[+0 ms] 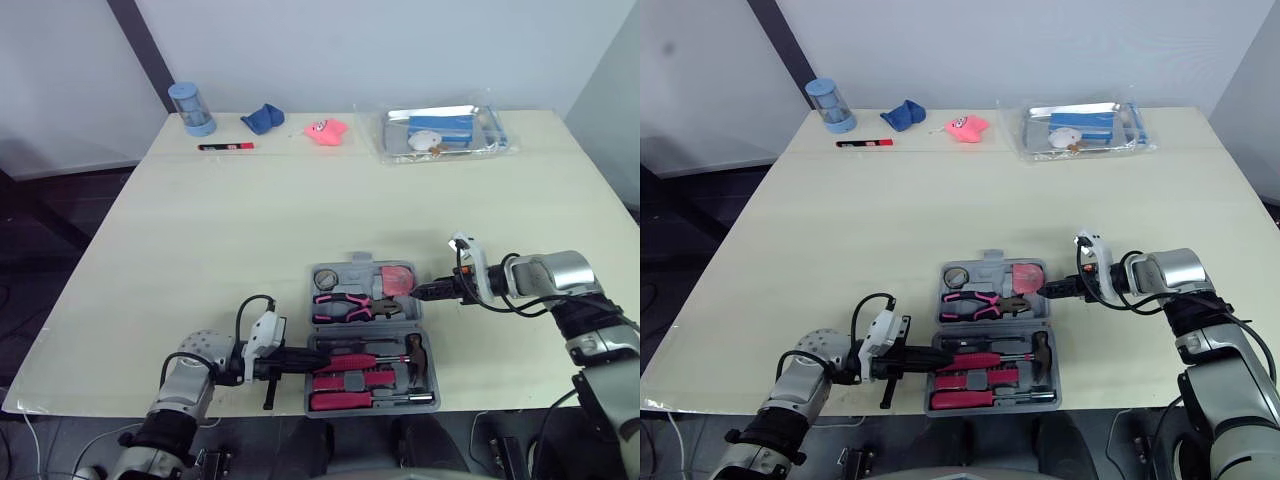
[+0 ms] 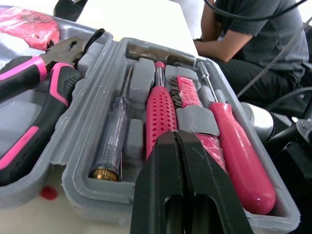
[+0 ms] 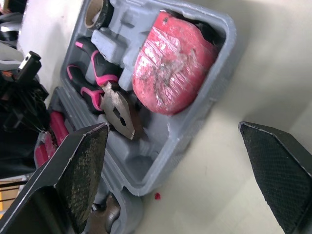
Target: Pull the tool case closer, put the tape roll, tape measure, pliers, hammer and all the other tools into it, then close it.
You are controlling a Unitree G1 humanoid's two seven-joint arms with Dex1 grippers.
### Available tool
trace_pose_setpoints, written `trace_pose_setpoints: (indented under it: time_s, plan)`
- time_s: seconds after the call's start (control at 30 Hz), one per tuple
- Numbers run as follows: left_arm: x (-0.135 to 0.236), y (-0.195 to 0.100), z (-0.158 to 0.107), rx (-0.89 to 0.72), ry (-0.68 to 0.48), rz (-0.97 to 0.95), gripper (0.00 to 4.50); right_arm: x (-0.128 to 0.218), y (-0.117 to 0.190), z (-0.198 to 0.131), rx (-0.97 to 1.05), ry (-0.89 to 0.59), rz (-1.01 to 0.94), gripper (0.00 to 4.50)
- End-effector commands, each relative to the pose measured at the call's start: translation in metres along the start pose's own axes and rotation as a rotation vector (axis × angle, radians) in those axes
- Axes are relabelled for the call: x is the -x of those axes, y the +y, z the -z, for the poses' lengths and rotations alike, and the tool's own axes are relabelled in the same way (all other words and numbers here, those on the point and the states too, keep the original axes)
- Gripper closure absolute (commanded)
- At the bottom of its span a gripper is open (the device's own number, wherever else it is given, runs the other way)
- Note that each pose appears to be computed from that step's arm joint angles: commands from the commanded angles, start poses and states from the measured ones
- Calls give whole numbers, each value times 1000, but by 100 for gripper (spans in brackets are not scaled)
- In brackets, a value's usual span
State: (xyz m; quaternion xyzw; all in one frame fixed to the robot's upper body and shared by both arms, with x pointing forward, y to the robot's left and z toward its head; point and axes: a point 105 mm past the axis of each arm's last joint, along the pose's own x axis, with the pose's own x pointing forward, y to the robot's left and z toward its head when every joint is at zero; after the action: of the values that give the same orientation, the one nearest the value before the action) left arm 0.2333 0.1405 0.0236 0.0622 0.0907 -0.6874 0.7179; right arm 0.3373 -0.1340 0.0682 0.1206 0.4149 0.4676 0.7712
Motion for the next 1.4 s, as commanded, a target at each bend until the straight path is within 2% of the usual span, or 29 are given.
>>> trace_pose_setpoints:
  time_s: [0.03, 0.37, 0.93, 1.03, 1.17, 1.33, 1.4]
  plan:
    - [-1, -3, 16, 24, 36, -10, 446, -16, 7, -3, -12, 12, -63, 0]
    - [-1, -3, 12, 5, 46, -4, 446, -28, 23, -16, -76, -53, -187, 0]
    - [8, -10, -16, -22, 18, -19, 446, 0, 56, -29, -134, -195, -361, 0]
    - [12, -11, -25, -18, -38, -33, 446, 3, 61, -28, -132, -205, -370, 0]
    - [30, -19, -43, 16, -124, -55, 446, 10, 69, -26, -122, -219, -384, 0]
    - [84, -33, -48, 128, -128, -182, 446, 27, 89, -17, -87, -216, -425, 0]
    - [93, -37, -49, 154, -122, -205, 446, 31, 95, -14, -79, -212, -437, 0]
